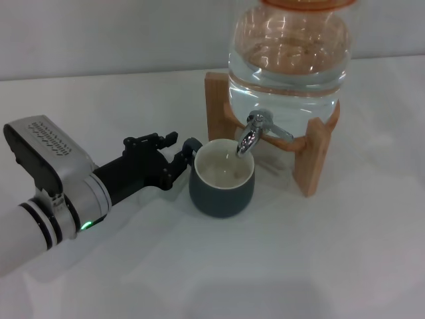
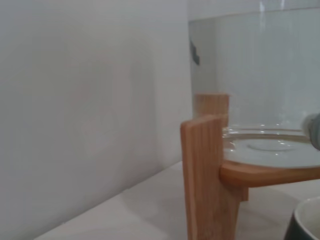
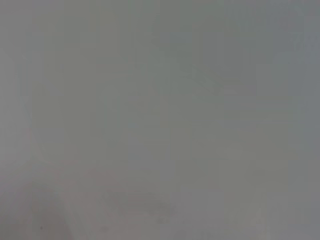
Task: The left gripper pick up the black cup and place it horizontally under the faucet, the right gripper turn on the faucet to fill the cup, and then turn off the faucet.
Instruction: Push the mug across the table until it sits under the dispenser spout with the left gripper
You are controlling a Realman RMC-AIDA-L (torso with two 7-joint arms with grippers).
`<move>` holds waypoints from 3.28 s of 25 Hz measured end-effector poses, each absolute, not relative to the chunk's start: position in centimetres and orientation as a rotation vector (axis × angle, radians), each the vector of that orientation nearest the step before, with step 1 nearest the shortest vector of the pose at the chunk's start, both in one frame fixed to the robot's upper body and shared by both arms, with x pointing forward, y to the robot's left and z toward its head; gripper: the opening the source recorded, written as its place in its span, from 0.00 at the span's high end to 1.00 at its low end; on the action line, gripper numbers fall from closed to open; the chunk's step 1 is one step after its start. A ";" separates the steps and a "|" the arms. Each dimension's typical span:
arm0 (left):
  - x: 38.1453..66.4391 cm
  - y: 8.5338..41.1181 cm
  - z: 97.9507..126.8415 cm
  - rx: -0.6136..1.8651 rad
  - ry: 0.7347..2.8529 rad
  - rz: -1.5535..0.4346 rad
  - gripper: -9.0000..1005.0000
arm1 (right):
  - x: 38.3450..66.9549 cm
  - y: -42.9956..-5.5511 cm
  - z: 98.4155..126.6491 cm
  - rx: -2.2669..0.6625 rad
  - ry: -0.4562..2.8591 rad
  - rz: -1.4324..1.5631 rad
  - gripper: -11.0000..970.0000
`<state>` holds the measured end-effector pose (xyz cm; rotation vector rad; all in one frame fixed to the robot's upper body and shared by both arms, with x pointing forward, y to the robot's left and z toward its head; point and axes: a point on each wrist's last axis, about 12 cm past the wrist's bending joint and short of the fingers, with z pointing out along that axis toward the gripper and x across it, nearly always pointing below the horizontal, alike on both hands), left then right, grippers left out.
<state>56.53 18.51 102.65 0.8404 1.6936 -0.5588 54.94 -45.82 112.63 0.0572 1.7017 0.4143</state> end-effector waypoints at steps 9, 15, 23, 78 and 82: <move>56.7 18.6 102.6 0.829 1.709 -0.543 0.53 | 55.0 -45.8 112.7 0.053 1.698 0.409 0.13; 56.8 18.5 102.6 0.836 1.709 -0.541 0.47 | 55.1 -45.9 112.7 0.057 1.699 0.403 0.13; 56.8 18.5 102.6 0.838 1.709 -0.542 0.47 | 55.1 -45.9 112.7 0.058 1.701 0.400 0.13; 57.0 17.9 102.2 0.900 1.749 -0.510 0.47 | 55.4 -45.9 112.7 0.067 1.706 0.394 0.13; 57.0 17.9 102.2 0.900 1.749 -0.510 0.47 | 55.4 -45.9 112.6 0.067 1.706 0.395 0.13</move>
